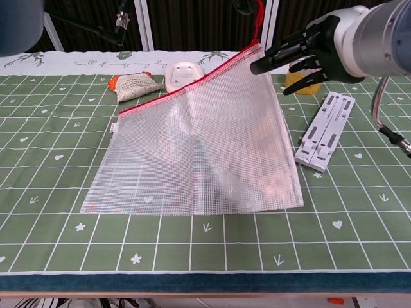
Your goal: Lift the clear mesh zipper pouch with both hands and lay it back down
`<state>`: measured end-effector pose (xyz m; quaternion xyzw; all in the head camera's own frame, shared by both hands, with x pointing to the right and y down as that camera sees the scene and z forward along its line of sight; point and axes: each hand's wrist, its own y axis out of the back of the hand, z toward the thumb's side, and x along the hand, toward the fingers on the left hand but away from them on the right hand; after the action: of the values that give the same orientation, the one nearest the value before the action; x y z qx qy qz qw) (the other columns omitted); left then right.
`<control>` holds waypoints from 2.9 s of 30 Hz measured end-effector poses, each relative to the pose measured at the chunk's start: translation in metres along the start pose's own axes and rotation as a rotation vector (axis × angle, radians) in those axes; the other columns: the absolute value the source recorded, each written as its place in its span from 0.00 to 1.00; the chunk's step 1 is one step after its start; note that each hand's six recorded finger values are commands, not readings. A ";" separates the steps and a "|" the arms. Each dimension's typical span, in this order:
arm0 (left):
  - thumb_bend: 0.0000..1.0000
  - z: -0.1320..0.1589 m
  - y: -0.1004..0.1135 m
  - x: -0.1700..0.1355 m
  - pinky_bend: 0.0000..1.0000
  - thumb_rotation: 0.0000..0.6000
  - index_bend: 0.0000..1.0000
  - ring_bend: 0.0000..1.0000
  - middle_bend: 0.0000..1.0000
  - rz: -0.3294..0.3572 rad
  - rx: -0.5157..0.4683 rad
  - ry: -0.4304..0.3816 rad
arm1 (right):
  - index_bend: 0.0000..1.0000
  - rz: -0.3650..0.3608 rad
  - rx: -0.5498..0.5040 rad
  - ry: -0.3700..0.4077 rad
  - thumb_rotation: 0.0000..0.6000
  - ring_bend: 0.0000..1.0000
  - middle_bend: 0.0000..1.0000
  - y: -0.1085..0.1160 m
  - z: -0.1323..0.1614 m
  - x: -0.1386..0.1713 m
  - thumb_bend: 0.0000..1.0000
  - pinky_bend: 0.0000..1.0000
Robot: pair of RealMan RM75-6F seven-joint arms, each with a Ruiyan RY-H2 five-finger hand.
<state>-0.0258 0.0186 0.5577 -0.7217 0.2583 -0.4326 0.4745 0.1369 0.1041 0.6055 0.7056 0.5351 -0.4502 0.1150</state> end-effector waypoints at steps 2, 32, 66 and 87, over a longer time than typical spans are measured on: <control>0.47 0.000 0.000 0.000 0.00 1.00 0.61 0.00 0.09 -0.001 -0.004 -0.001 | 0.42 -0.002 -0.001 0.003 1.00 0.00 0.09 -0.002 0.003 -0.002 0.38 0.24; 0.47 -0.001 0.005 -0.003 0.00 1.00 0.61 0.00 0.09 0.003 -0.013 0.005 | 0.56 -0.009 -0.041 0.018 1.00 0.00 0.15 -0.008 0.019 -0.006 0.49 0.24; 0.47 -0.049 -0.013 -0.026 0.00 1.00 0.61 0.00 0.09 -0.063 0.009 0.059 | 0.65 -0.001 -0.108 0.016 1.00 0.00 0.17 0.006 0.028 0.002 0.58 0.24; 0.47 -0.082 -0.029 -0.036 0.00 1.00 0.60 0.00 0.09 -0.095 0.034 0.105 | 0.66 -0.028 -0.176 0.036 1.00 0.00 0.17 0.025 0.047 0.004 0.59 0.24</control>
<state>-0.1163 0.0210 0.5849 -0.7014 0.2408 -0.4963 0.4514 0.1347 0.0664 0.5674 0.6930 0.5845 -0.3903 0.1605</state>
